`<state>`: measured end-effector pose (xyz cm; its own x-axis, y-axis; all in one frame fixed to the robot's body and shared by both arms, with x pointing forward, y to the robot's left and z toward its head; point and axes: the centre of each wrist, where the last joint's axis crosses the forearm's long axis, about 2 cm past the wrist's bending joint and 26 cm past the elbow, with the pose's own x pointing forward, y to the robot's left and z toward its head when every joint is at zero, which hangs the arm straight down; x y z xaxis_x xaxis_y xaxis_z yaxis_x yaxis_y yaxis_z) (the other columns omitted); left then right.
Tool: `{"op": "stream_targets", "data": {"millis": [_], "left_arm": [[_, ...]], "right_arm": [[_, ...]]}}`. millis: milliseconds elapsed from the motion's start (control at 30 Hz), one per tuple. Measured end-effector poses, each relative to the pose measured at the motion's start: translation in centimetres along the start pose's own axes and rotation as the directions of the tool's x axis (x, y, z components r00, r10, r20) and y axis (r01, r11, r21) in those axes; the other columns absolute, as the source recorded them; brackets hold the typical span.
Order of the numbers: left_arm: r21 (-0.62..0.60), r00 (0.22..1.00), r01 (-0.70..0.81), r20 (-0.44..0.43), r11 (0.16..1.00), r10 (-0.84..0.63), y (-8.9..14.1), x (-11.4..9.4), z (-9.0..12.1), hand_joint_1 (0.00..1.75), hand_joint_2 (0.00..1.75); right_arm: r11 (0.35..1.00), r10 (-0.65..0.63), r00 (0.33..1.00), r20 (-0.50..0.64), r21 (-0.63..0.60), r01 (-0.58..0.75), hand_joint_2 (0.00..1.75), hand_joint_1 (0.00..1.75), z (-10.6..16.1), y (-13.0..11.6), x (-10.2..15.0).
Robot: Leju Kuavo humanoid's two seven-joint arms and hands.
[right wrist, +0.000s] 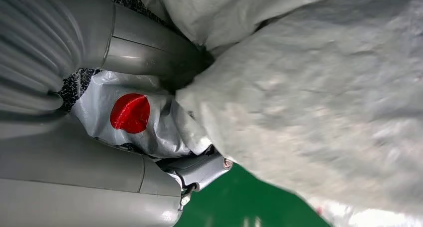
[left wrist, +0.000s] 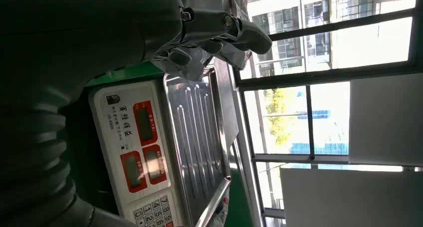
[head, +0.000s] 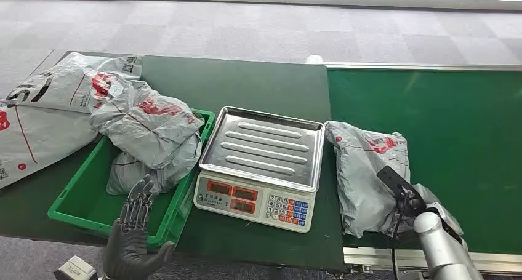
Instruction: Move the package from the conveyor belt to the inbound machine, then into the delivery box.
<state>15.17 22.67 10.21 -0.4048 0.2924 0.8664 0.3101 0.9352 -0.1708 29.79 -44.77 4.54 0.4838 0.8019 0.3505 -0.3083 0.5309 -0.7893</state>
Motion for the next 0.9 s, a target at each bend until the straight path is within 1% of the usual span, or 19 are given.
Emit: {"op": "stream_targets", "data": {"millis": [67, 133, 200, 267, 300, 367, 400, 433, 467, 500, 600, 767, 833, 900], "left_arm": [[-0.005, 1.0, -0.001, 0.003, 1.0, 0.001, -0.1, 0.1, 0.0, 0.0, 1.75], [-0.015, 1.0, -0.003, 0.012, 1.0, 0.004, -0.3, 0.3, 0.1, 0.0, 1.75], [-0.019, 1.0, -0.001, 0.023, 1.0, 0.002, -0.3, 0.4, 0.1, 0.0, 1.75], [-0.012, 0.999, 0.004, 0.035, 1.0, -0.003, -0.4, 0.5, 0.1, 0.0, 1.75], [-0.005, 0.999, 0.006, 0.039, 1.0, -0.006, -0.4, 0.5, 0.1, 0.0, 1.75], [0.01, 0.999, 0.01, 0.042, 1.0, -0.01, -0.5, 0.6, 0.2, 0.0, 1.75], [0.019, 0.999, 0.012, 0.043, 1.0, -0.013, -0.6, 0.6, 0.3, 0.0, 1.75], [0.026, 0.999, 0.013, 0.044, 1.0, -0.015, -0.6, 0.6, 0.3, 0.0, 1.75], [0.032, 0.999, 0.015, 0.045, 0.999, -0.016, -0.6, 0.6, 0.3, 0.0, 1.75], [0.036, 0.999, 0.016, 0.047, 0.999, -0.017, -0.6, 0.7, 0.3, 0.0, 1.75], [0.041, 0.999, 0.016, 0.05, 0.999, -0.018, -0.6, 0.7, 0.3, 0.0, 1.75], [0.046, 0.999, 0.016, 0.049, 0.999, -0.019, -0.7, 0.8, 0.3, 0.0, 1.75], [0.051, 0.999, 0.019, 0.049, 0.998, -0.022, -0.7, 0.8, 0.4, 0.0, 1.75], [0.061, 0.998, 0.024, 0.051, 0.998, -0.027, -0.6, 0.8, 0.4, 0.0, 1.75]], "right_arm": [[0.998, -0.013, 0.999, 0.053, -0.053, 0.015, 1.75, 1.75, 0.2, -0.2, 0.4], [0.981, -0.028, 0.985, 0.172, -0.185, 0.06, 1.75, 1.75, 0.7, -0.9, 1.5], [0.93, -0.026, 0.953, 0.303, -0.342, 0.134, 1.75, 1.75, 1.6, -2.0, 3.1], [0.842, -0.007, 0.904, 0.428, -0.484, 0.236, 1.75, 1.75, 3.0, -3.0, 4.7], [0.779, 0.013, 0.874, 0.486, -0.552, 0.296, 1.75, 1.75, 3.9, -3.4, 5.4], [0.62, 0.08, 0.812, 0.579, -0.667, 0.414, 1.75, 1.75, 6.2, -4.2, 6.6], [0.541, 0.117, 0.788, 0.605, -0.704, 0.461, 1.75, 1.75, 7.3, -4.5, 7.1], [0.482, 0.143, 0.77, 0.622, -0.723, 0.495, 1.75, 1.75, 8.2, -4.8, 7.5], [0.445, 0.159, 0.758, 0.633, -0.731, 0.517, 1.75, 1.75, 9.0, -5.0, 7.8], [0.423, 0.17, 0.748, 0.642, -0.733, 0.533, 1.75, 1.75, 9.6, -5.1, 8.1], [0.383, 0.19, 0.727, 0.66, -0.732, 0.564, 1.75, 1.75, 11.1, -5.4, 8.6], [0.338, 0.216, 0.708, 0.673, -0.731, 0.592, 1.75, 1.75, 12.3, -5.7, 8.9], [0.299, 0.277, 0.694, 0.665, -0.746, 0.596, 1.75, 1.75, 12.9, -5.8, 9.1], [0.273, 0.379, 0.667, 0.642, -0.766, 0.582, 1.75, 1.75, 13.7, -5.7, 9.8]]}}
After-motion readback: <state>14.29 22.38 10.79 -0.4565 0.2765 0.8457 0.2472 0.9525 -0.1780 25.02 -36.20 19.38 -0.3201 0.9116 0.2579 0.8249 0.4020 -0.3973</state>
